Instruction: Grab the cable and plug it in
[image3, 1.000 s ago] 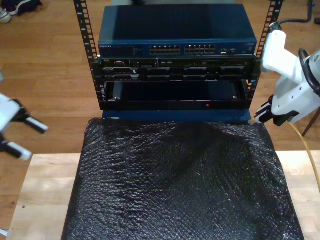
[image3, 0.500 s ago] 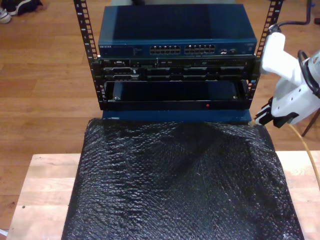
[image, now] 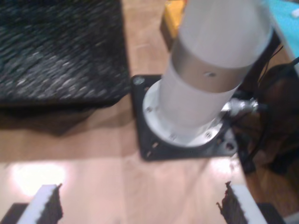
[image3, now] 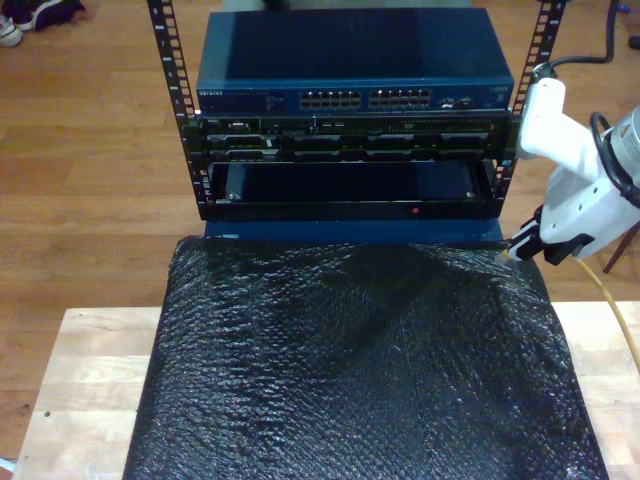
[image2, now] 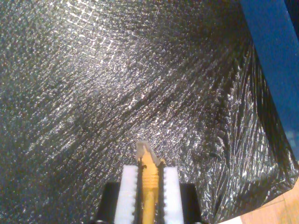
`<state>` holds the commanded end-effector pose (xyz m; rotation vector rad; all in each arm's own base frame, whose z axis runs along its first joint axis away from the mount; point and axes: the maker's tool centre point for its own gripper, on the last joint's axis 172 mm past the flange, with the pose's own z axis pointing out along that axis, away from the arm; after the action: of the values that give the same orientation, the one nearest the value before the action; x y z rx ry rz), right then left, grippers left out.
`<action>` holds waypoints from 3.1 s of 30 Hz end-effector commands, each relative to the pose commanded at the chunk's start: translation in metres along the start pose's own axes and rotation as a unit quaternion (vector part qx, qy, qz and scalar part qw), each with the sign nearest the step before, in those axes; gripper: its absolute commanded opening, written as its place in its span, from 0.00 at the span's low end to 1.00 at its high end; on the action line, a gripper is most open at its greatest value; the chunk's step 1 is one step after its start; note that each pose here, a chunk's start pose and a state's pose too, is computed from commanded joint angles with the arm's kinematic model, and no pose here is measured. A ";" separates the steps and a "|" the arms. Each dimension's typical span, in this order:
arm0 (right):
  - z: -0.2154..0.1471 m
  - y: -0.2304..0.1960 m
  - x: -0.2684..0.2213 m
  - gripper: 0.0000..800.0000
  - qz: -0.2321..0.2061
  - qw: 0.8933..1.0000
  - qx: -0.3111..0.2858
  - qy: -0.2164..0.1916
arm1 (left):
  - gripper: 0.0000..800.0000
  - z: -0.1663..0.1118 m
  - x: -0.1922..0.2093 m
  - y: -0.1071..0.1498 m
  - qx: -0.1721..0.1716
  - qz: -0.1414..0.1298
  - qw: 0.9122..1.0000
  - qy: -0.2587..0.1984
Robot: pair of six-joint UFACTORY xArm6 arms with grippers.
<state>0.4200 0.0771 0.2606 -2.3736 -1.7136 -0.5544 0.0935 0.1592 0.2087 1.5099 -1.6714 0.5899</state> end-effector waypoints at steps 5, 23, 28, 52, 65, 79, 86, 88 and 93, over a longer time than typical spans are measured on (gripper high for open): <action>0.000 -0.001 0.000 0.00 0.000 1.000 0.002 0.000 | 1.00 0.026 0.005 0.015 -0.011 0.002 1.000 0.023; 0.011 -0.012 -0.011 0.00 0.001 1.000 0.017 -0.010 | 1.00 0.083 -0.018 0.040 0.017 -0.006 0.999 -0.036; 0.013 -0.013 -0.012 0.00 0.002 1.000 0.019 -0.011 | 1.00 0.085 -0.019 0.040 0.021 -0.002 0.999 -0.048; 0.022 -0.023 -0.021 0.00 0.007 0.999 0.031 -0.016 | 1.00 0.120 -0.057 0.054 0.020 0.048 0.991 -0.125; 0.024 -0.024 -0.021 0.00 0.007 0.999 0.033 -0.017 | 1.00 0.123 -0.063 0.055 0.028 0.061 0.989 -0.133; 0.025 -0.025 -0.021 0.00 0.007 0.999 0.034 -0.017 | 1.00 0.135 -0.084 0.052 0.034 0.077 0.982 -0.170; 0.024 -0.024 -0.021 0.00 0.006 0.999 0.033 -0.017 | 1.00 0.145 -0.098 0.050 0.044 0.070 0.978 -0.190; 0.024 -0.024 -0.020 0.00 0.006 0.999 0.033 -0.016 | 1.00 0.149 -0.100 0.050 0.047 0.067 0.978 -0.192; 0.024 -0.023 -0.020 0.00 0.006 0.999 0.033 -0.016 | 1.00 0.152 -0.104 0.049 0.048 0.066 0.977 -0.197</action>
<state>0.3973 0.0752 0.2288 -2.3589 -1.7024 -0.4526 0.0064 0.1128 0.0459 1.6760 -2.0834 0.4653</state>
